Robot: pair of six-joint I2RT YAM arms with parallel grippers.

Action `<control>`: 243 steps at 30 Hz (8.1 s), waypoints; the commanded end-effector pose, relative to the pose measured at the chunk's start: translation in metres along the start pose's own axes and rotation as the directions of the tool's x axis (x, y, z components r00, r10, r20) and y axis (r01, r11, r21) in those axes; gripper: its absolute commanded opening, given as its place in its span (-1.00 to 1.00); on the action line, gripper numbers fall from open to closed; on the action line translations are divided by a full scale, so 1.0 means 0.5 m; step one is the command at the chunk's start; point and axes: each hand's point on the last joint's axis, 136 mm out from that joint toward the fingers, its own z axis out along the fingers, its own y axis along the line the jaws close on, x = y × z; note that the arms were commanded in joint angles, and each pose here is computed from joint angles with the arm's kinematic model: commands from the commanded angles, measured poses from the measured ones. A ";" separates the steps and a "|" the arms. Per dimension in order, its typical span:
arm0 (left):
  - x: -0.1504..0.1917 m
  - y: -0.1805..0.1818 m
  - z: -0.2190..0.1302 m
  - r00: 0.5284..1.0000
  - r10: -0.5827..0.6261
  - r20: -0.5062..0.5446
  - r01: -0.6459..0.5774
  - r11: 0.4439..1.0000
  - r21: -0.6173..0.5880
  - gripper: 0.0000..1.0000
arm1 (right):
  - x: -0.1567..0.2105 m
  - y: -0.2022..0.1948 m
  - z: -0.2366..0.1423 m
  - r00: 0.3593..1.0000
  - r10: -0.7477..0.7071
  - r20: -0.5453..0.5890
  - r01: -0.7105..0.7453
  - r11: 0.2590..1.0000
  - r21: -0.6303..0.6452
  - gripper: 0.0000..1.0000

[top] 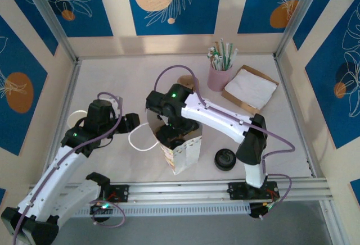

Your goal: Pack the takeout coffee

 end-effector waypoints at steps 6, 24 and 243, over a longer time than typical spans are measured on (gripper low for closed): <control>-0.020 -0.016 -0.027 1.000 0.006 0.030 -0.007 1.000 0.025 0.43 | 0.016 0.007 -0.066 0.996 0.008 0.089 -0.005 0.999 -0.032 0.98; -0.074 -0.036 -0.108 0.989 0.052 0.138 -0.055 0.998 0.020 0.44 | 0.028 0.019 -0.164 0.961 0.002 0.276 0.023 0.996 -0.088 0.98; -0.175 -0.421 -0.195 0.935 0.284 0.212 -0.281 0.227 0.932 -0.09 | -0.119 -0.056 -0.490 0.576 0.095 0.812 0.493 0.752 -0.438 -0.91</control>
